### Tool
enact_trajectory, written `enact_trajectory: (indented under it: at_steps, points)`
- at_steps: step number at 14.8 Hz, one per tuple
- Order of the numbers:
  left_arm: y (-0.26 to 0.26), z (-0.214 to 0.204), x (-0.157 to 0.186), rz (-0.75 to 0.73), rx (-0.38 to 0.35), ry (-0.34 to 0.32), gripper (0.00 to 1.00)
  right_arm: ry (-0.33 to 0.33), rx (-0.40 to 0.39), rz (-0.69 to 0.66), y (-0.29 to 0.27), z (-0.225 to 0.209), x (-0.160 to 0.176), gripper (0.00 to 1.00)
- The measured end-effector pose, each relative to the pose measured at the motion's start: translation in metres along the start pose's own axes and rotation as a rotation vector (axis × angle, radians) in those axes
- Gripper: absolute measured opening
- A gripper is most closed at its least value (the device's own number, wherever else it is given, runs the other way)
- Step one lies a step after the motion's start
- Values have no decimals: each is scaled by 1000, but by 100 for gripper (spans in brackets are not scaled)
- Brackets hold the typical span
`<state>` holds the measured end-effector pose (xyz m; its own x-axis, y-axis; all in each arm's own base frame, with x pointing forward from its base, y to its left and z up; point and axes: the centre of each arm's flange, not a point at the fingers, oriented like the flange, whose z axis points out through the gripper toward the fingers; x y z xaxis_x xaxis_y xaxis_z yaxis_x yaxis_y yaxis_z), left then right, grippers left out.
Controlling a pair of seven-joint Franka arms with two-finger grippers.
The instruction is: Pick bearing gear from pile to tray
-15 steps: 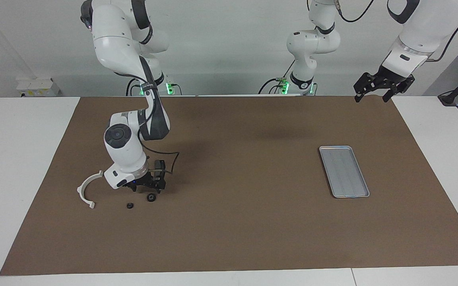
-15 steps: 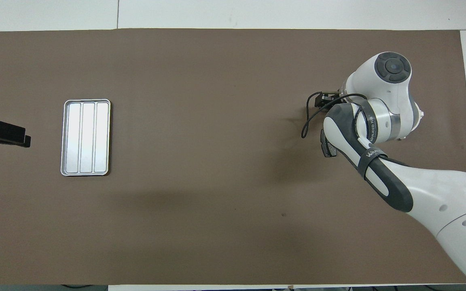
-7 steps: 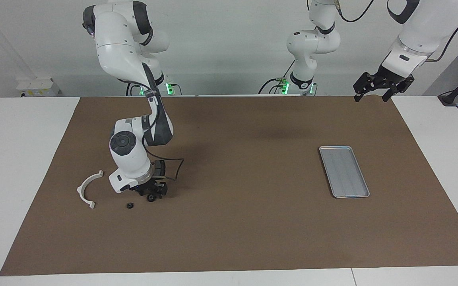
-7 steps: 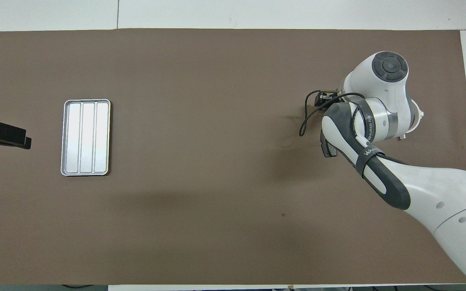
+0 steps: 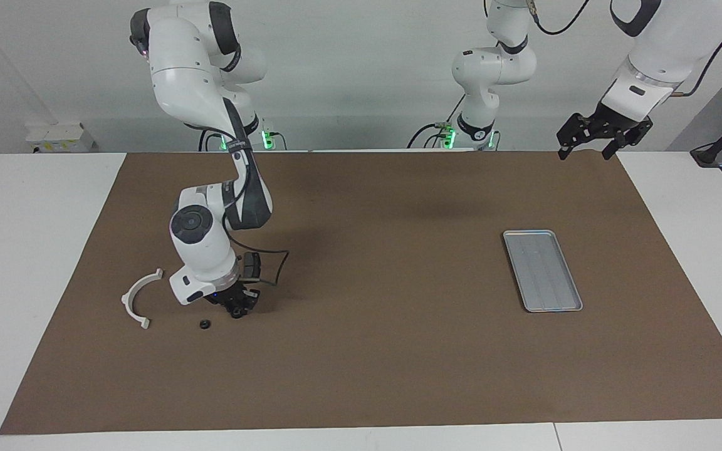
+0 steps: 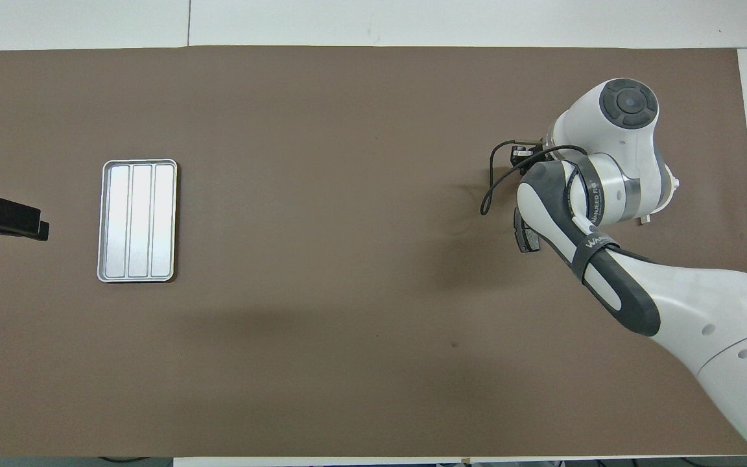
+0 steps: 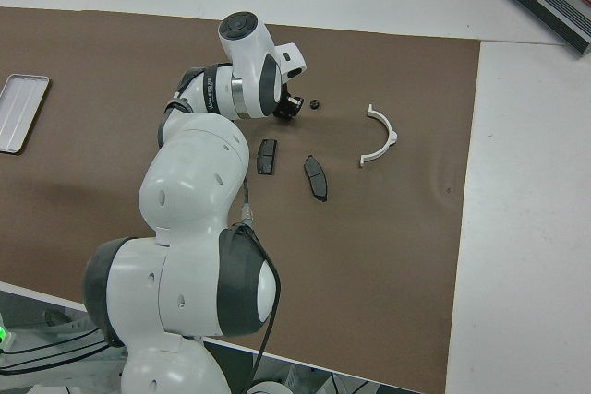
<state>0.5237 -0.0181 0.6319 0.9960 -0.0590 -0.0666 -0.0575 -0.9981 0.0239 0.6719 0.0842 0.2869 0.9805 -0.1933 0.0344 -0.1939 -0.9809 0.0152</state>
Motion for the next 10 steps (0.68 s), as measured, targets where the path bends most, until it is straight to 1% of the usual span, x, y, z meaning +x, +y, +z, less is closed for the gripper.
enact_trajectory:
  at_steps: [3,5,7,9,10]
  points:
    - [1,-1,-1,2,0,0,100,-4,-2,0,0,0,0,35]
    - [3,-1,-1,5,1,3,100,-47,-23,0,2,-5,0,35]
    - [4,-2,0,8,1,11,100,-100,-45,-2,-2,-33,5,35]
    - [3,-3,1,3,1,19,100,-130,-49,-14,-15,-78,9,35]
    - [0,-3,1,-3,1,20,100,-141,-47,-8,-26,-100,6,35]
